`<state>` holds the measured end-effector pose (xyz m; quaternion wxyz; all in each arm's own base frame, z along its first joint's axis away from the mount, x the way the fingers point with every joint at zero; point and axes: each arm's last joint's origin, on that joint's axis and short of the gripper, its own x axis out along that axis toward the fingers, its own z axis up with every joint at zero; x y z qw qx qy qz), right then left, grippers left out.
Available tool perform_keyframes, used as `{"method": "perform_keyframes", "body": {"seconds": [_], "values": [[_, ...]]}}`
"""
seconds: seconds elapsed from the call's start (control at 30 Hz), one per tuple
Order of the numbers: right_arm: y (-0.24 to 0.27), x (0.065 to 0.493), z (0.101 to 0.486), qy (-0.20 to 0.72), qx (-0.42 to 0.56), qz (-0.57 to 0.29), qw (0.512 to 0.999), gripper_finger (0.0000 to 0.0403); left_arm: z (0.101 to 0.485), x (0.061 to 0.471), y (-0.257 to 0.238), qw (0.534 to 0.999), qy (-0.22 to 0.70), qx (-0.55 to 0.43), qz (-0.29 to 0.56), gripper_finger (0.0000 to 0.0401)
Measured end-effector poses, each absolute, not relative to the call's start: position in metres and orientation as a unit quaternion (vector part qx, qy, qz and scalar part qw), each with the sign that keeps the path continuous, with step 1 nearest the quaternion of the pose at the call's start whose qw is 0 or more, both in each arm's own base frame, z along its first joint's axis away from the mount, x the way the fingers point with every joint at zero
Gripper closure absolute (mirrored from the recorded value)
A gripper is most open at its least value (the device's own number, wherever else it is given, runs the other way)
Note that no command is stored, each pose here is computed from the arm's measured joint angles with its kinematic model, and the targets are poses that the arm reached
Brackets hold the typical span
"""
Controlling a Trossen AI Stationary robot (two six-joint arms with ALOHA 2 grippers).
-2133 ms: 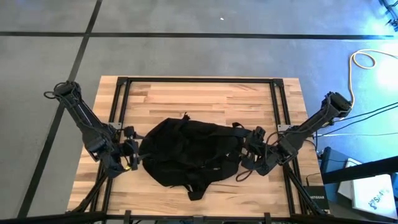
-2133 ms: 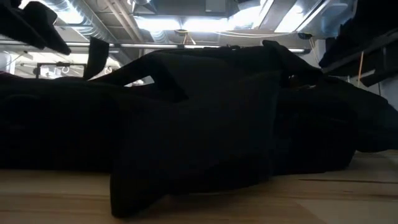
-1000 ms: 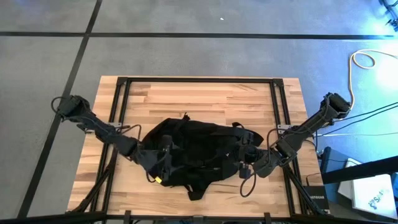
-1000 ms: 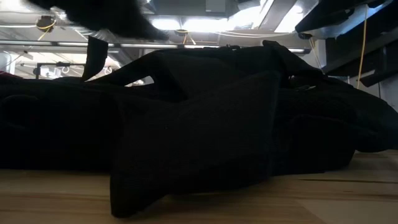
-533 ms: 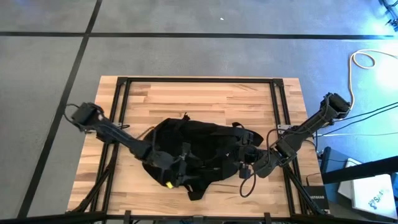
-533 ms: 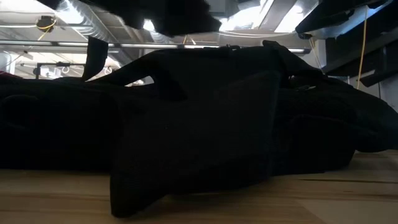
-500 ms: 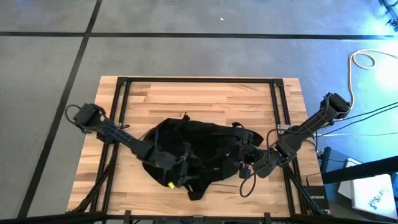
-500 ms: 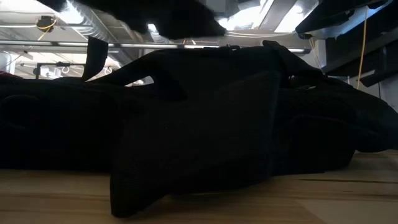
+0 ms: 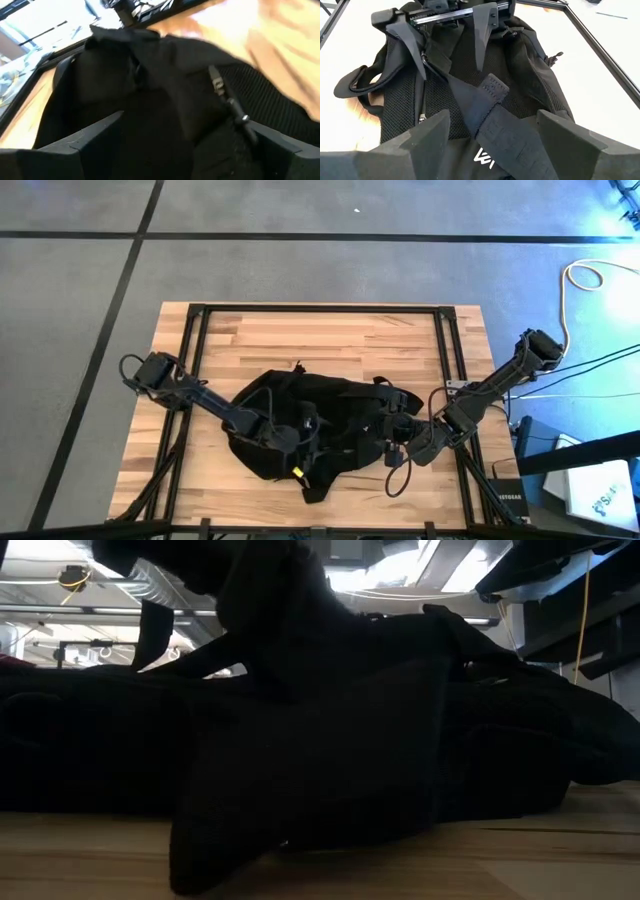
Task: Unpack backpack
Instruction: Prepare the black backpack
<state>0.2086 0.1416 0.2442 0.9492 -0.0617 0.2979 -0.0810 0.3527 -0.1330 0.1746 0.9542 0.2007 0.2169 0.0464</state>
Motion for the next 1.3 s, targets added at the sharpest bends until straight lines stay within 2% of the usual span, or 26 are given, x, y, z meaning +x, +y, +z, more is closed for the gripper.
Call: {"method": "perform_keyframes", "body": {"seconds": [0.23, 0.43, 0.57, 0.87, 1.0, 1.13, 1.3], "values": [[0.142, 0.209, 0.244, 0.298, -0.062, -0.082, 0.949, 0.0123, 0.173, 0.351, -0.132, 0.950, 0.228, 0.199, 0.074, 0.0080], [0.142, 0.209, 0.244, 0.297, -0.062, -0.082, 0.949, 0.0123, 0.174, 0.350, -0.131, 0.936, 0.227, 0.245, 0.110, 0.0114], [0.142, 0.209, 0.244, 0.297, -0.062, -0.082, 0.949, 0.0123, 0.174, 0.350, -0.131, 0.935, 0.228, 0.246, 0.112, 0.0169], [0.142, 0.209, 0.244, 0.297, -0.062, -0.083, 0.949, 0.0123, 0.177, 0.347, -0.136, 0.931, 0.226, 0.270, 0.096, 0.0325], [0.142, 0.209, 0.244, 0.297, -0.062, -0.083, 0.949, 0.0123, 0.187, 0.344, -0.138, 0.935, 0.216, 0.264, 0.096, 0.0374], [0.142, 0.209, 0.244, 0.296, -0.062, -0.083, 0.949, 0.0123, 0.201, 0.340, -0.136, 0.937, 0.201, 0.265, 0.103, 0.0385], [0.142, 0.209, 0.244, 0.296, -0.062, -0.083, 0.949, 0.0123, 0.218, 0.335, -0.130, 0.929, 0.190, 0.288, 0.136, 0.0370]]}}
